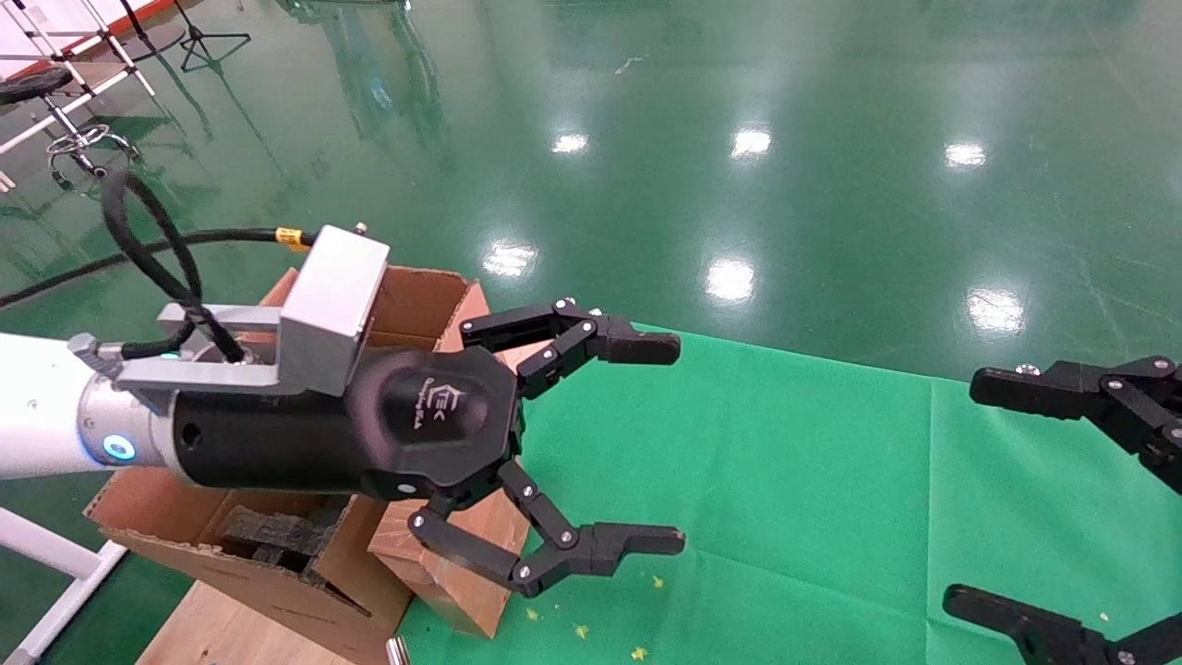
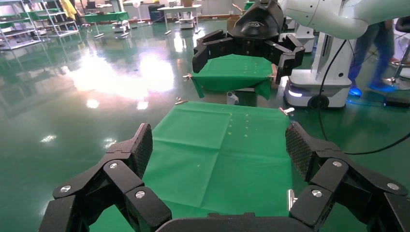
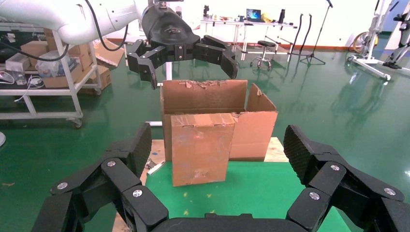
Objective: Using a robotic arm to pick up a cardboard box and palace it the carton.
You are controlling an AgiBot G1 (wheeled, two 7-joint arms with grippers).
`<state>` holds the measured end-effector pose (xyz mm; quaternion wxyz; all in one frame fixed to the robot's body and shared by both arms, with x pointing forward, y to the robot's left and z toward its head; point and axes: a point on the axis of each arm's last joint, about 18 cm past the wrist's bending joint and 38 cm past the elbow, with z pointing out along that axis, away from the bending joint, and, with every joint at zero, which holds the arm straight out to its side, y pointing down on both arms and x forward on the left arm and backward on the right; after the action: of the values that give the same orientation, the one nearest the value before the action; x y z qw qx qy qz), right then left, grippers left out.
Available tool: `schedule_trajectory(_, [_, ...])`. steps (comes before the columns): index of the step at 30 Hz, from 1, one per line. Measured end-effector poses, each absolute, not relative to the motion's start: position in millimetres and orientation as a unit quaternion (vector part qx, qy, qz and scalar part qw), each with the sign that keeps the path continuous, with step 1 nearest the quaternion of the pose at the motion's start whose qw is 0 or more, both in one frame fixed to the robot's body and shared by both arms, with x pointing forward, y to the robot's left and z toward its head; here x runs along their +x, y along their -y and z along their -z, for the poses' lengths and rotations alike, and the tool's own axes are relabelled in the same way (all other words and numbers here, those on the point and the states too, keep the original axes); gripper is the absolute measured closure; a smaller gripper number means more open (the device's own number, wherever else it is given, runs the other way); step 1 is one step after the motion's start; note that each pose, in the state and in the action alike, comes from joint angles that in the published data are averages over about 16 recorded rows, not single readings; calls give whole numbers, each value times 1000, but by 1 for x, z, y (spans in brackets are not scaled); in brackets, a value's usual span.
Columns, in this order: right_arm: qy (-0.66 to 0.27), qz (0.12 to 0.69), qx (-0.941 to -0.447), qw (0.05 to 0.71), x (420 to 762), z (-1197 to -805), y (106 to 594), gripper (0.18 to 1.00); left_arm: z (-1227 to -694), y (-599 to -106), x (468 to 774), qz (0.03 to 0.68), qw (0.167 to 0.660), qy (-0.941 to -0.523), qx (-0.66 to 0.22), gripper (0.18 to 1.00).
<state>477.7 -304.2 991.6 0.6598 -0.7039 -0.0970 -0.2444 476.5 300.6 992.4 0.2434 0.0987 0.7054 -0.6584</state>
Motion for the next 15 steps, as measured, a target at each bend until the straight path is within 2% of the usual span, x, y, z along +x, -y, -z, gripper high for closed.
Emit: schedule_trajectory(15, [97,244,-704,660,478,-992,304,178,-992,-301,476,658,243,-705,99,183])
